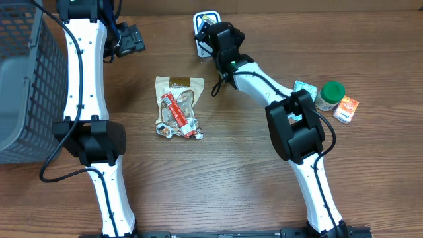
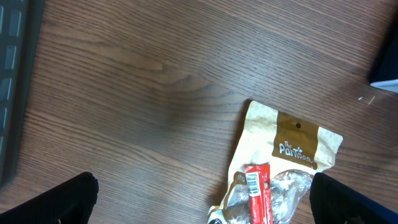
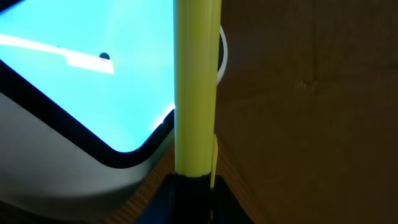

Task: Scan the item barcode
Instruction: 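Hold the yellow bar in front of the scanner window, then move the yellow bar right and set it down by the wipes pack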

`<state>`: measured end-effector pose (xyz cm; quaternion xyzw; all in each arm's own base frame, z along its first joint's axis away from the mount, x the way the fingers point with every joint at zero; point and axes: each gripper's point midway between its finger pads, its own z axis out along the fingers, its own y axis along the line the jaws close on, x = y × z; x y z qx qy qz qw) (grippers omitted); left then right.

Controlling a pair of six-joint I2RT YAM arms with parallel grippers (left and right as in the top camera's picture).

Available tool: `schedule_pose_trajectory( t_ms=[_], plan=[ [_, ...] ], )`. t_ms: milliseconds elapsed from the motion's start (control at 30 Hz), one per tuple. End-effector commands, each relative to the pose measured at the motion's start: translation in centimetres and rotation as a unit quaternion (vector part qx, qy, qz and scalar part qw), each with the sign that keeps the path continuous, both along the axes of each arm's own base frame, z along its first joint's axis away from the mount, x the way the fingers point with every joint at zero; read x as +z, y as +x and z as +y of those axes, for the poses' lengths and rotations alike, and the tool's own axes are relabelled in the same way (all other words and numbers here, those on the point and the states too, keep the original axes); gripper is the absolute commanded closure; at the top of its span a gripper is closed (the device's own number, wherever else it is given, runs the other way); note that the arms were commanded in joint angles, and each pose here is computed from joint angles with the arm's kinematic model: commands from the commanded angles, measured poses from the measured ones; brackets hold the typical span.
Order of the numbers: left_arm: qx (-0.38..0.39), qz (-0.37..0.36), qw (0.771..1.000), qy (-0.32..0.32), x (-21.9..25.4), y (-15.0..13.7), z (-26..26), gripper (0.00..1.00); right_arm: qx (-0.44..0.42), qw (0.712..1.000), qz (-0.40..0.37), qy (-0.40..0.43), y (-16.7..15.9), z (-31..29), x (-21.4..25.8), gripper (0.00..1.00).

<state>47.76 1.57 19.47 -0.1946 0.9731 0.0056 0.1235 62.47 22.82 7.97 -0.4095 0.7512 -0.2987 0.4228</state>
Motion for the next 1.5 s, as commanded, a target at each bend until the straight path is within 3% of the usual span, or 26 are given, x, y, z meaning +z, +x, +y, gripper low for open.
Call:
schedule_pose_trajectory(
  t_ms=[0, 267, 633, 800, 1000, 1233, 1467],
  plan=[
    [0.003, 0.001, 1.0, -0.004, -0.3, 0.1, -0.4, 0.0, -0.026, 0.997, -0.024, 0.067, 0.0, 1.1, 1.7, 0.96],
    [0.003, 0.001, 1.0, -0.004, -0.3, 0.1, -0.4, 0.0, -0.071, 0.985, -0.018, 0.155, -2.0, 0.0, 8.1, 0.96],
    [0.003, 0.001, 1.0, -0.004, -0.3, 0.1, -0.4, 0.0, -0.116, 0.962, 0.116, 0.22, -11.0, -4.3, 14.5, 0.96],
    [0.003, 0.001, 1.0, -0.004, -0.3, 0.1, -0.4, 0.0, -0.137, 0.932, 0.25, 0.225, -16.1, -7.4, 12.3, 0.96],
    [0.003, 0.001, 1.0, -0.004, -0.3, 0.1, -0.4, 0.0, -0.215, 0.871, 0.389, 0.209, -21.4, -13.5, 8.4, 0.96],
    [0.003, 0.001, 1.0, -0.004, -0.3, 0.1, -0.4, 0.0, -0.332, 0.805, 0.41, 0.271, -22.3, -19.2, 6.3, 0.96],
    [0.003, 0.001, 1.0, -0.004, -0.3, 0.1, -0.4, 0.0, -0.394, 0.76, 0.439, 0.271, -24.8, -23.0, 3.5, 0.96]
  ],
)
